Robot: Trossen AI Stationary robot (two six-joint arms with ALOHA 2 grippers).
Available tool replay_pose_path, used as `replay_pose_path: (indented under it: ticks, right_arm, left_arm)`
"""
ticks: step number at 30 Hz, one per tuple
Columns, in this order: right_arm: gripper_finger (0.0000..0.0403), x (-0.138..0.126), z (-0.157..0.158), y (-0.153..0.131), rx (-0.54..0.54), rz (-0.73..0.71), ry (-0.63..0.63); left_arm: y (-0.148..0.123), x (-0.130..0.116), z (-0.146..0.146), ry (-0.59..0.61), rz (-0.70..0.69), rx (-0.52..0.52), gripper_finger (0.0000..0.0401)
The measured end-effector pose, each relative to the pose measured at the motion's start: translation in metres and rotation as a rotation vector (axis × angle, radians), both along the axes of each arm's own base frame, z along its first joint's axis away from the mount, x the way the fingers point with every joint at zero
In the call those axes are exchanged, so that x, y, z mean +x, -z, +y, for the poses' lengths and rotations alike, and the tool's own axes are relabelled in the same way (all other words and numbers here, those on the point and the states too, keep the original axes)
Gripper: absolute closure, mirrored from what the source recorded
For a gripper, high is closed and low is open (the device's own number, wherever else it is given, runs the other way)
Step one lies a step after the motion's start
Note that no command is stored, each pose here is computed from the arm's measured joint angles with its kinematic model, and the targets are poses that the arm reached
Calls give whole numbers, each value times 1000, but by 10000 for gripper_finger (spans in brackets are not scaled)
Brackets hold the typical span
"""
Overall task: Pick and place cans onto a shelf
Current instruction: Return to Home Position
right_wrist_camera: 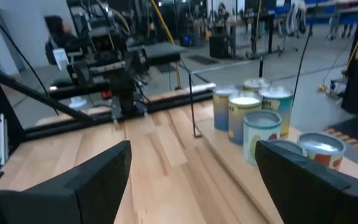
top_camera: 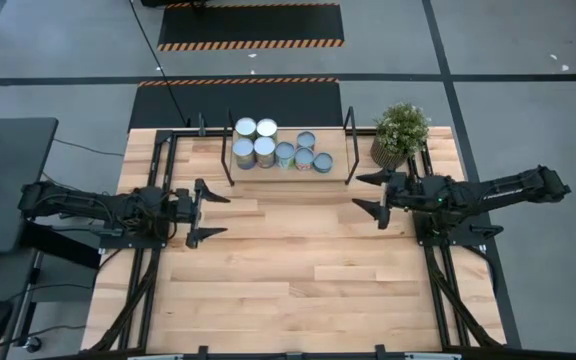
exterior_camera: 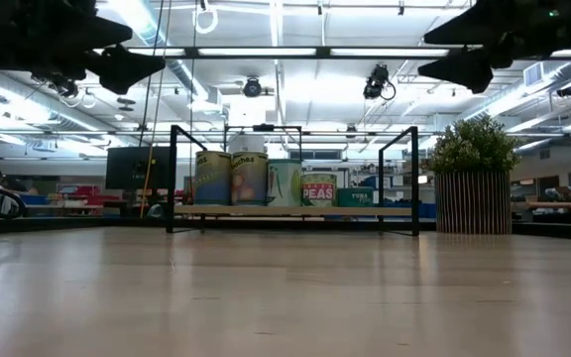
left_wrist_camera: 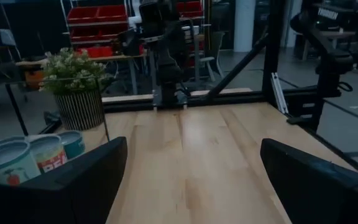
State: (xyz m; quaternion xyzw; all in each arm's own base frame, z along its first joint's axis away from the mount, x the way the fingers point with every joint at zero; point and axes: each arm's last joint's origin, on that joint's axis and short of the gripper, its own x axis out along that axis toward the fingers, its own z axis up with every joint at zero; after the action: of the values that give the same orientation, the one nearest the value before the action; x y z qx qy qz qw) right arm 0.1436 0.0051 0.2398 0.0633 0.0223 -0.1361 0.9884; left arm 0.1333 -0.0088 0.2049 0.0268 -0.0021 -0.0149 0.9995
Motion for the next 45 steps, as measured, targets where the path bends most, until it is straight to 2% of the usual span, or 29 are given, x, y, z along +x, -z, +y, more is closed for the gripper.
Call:
replay_pose_path:
  ticks: [13,25,38,45]
  right_arm:
    - [53,-34,-9,17,-9,-143,51]
    - [53,-50,-10,30,-6,-208,41]
    - [53,-57,-11,33,1,-207,45]
    - [53,-50,-11,55,4,-209,53]
  left_arm:
    - [-1,0,1,-18,-6,-44,26]
    - [1,0,1,-20,6,-43,26]
    - [3,0,1,-21,30,-49,26]
    - [3,0,1,-21,30,-49,26]
